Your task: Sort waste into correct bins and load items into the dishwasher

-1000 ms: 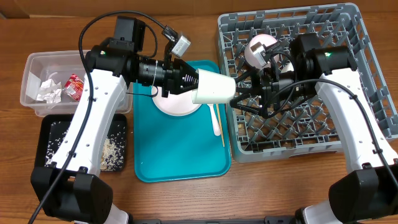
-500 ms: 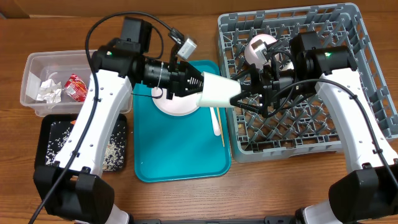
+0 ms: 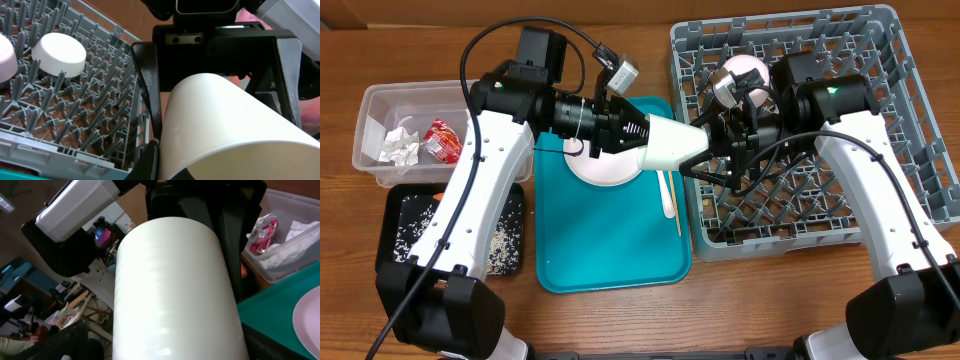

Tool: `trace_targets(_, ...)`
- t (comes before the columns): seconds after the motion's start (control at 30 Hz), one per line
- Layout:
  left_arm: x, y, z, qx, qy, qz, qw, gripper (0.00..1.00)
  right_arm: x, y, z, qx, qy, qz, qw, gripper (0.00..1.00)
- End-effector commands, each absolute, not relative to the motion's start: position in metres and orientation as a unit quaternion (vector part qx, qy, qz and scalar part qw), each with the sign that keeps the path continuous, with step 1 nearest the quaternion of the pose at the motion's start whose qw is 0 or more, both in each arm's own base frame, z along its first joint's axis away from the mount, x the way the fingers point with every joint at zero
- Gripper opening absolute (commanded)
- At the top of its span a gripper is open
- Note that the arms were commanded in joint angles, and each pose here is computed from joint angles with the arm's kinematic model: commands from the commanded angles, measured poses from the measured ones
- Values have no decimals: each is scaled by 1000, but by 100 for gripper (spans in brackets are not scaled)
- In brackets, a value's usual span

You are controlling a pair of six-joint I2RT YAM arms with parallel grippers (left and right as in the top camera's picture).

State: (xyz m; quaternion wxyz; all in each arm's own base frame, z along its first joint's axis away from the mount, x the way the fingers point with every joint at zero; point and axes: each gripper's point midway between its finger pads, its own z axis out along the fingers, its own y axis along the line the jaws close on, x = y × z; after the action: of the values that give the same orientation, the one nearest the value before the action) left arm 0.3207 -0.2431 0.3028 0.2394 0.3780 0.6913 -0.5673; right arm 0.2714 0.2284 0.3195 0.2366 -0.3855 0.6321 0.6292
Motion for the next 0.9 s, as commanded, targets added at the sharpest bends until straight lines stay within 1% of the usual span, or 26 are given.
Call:
trace_targets(0.0,326,-240,302,375,693,-566,244,4,267,230,326,-390,621,635,243,88)
trace_targets(0.13,326,-240,301,376,695,-562,244,4,268,230,326,-392,618,635,247,69)
trace_targets(0.17,327,-240,299,375,698,-559,244,4,268,230,327,-392,616,637,248,66)
trace_targets(0.4,327,-239,297,374,702,-555,242,4,269,230,329,-393,612,639,251,64)
trace_targets(0.53,330,-237,287,370,724,-532,236,4,269,231,335,-393,596,649,262,51)
trace_targets(0.67,335,-231,273,361,756,-498,226,11,270,231,335,-394,597,648,262,48)
trace_targets(0.7,336,-230,270,357,763,-490,224,13,270,231,335,-394,597,648,262,46)
trace_targets(0.8,336,-229,268,354,768,-485,221,17,270,231,335,-394,597,648,262,44)
trace_targets(0.83,337,-229,268,353,769,-486,220,21,270,231,335,-394,597,648,262,42)
trace_targets(0.87,337,-229,268,353,769,-486,220,34,270,231,335,-395,596,648,263,41)
